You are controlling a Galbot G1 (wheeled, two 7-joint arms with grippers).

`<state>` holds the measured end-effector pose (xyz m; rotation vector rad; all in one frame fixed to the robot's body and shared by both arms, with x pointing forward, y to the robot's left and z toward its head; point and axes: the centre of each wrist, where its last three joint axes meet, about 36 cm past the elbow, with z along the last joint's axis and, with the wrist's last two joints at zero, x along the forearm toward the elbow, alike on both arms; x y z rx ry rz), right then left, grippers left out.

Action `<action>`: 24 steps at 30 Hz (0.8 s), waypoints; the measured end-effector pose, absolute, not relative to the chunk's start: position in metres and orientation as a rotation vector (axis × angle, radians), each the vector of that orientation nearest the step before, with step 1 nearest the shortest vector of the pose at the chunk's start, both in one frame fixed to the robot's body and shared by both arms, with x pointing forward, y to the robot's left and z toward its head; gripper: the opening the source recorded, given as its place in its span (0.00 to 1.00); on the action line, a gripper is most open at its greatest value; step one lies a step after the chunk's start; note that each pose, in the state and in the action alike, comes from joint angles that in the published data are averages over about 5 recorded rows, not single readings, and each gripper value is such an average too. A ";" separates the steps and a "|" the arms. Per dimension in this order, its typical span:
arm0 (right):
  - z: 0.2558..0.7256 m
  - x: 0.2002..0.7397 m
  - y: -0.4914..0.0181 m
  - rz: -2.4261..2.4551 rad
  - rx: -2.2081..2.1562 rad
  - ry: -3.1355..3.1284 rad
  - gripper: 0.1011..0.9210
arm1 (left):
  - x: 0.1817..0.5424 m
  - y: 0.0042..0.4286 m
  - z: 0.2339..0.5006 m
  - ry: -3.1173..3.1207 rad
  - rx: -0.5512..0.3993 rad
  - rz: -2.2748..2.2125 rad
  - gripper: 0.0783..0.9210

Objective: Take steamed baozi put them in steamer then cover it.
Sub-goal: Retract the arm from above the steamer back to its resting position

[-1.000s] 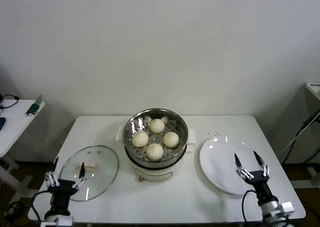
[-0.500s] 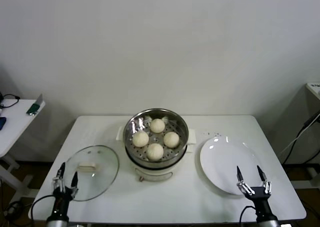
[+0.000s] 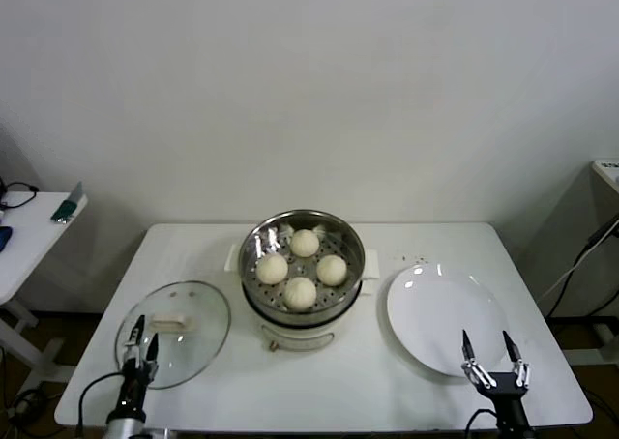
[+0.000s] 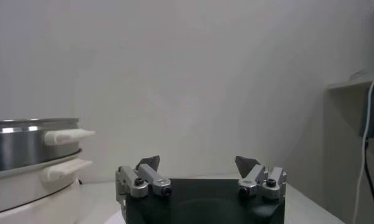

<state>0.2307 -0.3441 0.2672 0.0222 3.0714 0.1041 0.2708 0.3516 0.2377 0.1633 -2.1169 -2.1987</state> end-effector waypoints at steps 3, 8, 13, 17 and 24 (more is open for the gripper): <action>0.267 0.228 -0.344 0.106 0.032 3.068 0.88 | 0.278 0.352 0.233 -2.107 0.159 -2.210 0.88; 0.267 0.224 -0.343 0.111 0.051 3.063 0.88 | 0.291 0.355 0.227 -2.098 0.151 -2.228 0.88; 0.266 0.221 -0.342 0.112 0.068 3.063 0.88 | 0.303 0.357 0.225 -2.099 0.152 -2.240 0.86; 0.266 0.219 -0.341 0.115 0.072 3.062 0.88 | 0.312 0.361 0.222 -2.094 0.151 -2.242 0.76; 0.268 0.219 -0.338 0.121 0.076 3.053 0.88 | 0.318 0.368 0.213 -2.076 0.131 -2.237 0.51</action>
